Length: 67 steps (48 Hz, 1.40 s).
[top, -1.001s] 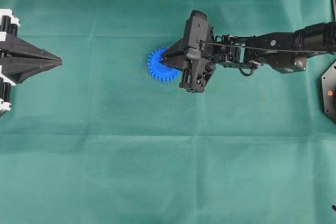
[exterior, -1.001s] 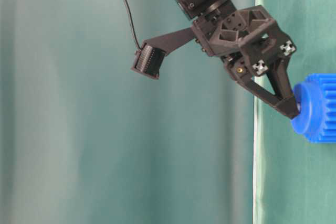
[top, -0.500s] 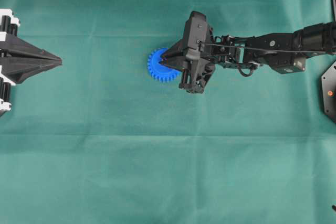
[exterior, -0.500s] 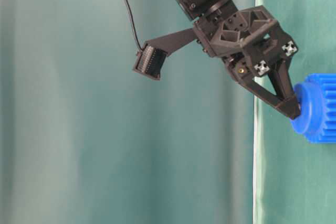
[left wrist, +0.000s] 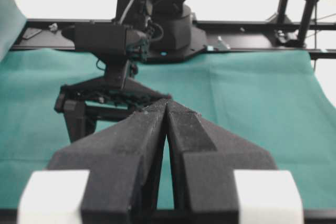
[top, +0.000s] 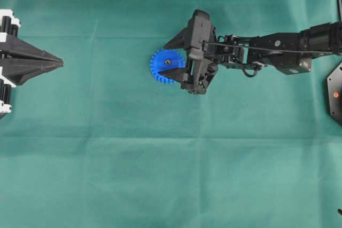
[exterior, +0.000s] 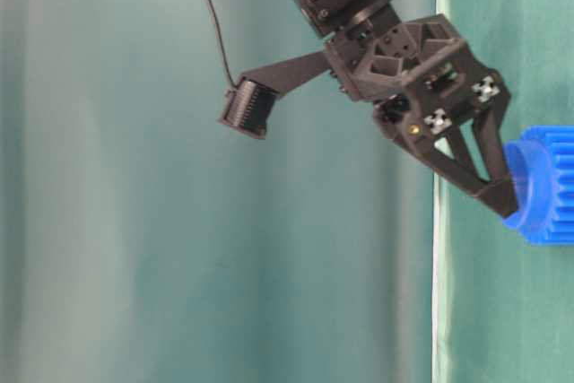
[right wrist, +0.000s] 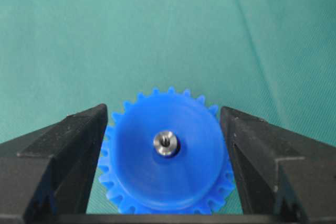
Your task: Insert the shaft placed at a random location into the center hole of the medium gear at another random location.
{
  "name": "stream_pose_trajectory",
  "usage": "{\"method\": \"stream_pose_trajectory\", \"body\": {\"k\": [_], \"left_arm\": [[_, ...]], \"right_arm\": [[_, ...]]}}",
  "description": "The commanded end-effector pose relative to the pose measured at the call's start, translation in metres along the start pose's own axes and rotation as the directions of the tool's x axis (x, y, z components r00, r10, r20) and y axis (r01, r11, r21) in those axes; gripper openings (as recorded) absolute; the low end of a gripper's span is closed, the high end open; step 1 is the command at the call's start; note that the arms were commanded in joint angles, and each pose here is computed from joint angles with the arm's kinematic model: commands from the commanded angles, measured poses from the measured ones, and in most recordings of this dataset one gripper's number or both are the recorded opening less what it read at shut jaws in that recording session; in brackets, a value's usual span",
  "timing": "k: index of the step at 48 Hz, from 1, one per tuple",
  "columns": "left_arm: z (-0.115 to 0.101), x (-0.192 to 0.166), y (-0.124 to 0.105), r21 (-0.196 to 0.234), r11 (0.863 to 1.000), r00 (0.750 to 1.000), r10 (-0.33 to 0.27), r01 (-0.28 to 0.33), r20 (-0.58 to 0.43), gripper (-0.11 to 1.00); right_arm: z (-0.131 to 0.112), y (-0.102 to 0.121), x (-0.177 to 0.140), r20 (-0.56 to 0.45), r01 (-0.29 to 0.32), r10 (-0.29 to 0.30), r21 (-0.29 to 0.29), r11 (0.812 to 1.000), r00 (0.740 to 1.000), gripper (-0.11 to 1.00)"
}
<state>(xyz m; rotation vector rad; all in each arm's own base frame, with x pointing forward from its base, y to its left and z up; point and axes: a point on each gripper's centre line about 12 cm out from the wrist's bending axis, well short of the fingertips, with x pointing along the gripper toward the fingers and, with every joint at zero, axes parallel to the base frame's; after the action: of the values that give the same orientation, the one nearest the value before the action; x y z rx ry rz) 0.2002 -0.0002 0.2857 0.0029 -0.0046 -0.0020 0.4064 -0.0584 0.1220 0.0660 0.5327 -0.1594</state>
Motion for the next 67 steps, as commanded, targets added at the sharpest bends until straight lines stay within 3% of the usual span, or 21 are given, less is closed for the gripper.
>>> {"method": "stream_pose_trajectory", "body": {"k": [1, 20, 38, 67], "left_arm": [[0.004, 0.002, 0.000, 0.002, 1.000, 1.000, 0.001, -0.001, 0.008, 0.00], [0.004, 0.002, 0.000, 0.003, 1.000, 1.000, -0.001, 0.001, 0.008, 0.00], [0.004, 0.002, 0.000, 0.003, 1.000, 1.000, 0.001, -0.001, 0.008, 0.00], [0.004, 0.002, 0.000, 0.003, 1.000, 1.000, 0.001, -0.001, 0.006, 0.00]], "right_arm": [[0.021, 0.001, -0.012, 0.054, -0.003, 0.003, 0.012, 1.000, 0.999, 0.86], [0.033, 0.001, -0.055, 0.087, -0.008, 0.007, 0.006, 1.000, 0.996, 0.86], [0.018, 0.000, -0.101, 0.106, -0.009, 0.008, 0.004, 1.000, 0.994, 0.86], [0.012, 0.000, -0.109, 0.104, -0.008, 0.008, 0.006, 1.000, 0.995, 0.86]]}}
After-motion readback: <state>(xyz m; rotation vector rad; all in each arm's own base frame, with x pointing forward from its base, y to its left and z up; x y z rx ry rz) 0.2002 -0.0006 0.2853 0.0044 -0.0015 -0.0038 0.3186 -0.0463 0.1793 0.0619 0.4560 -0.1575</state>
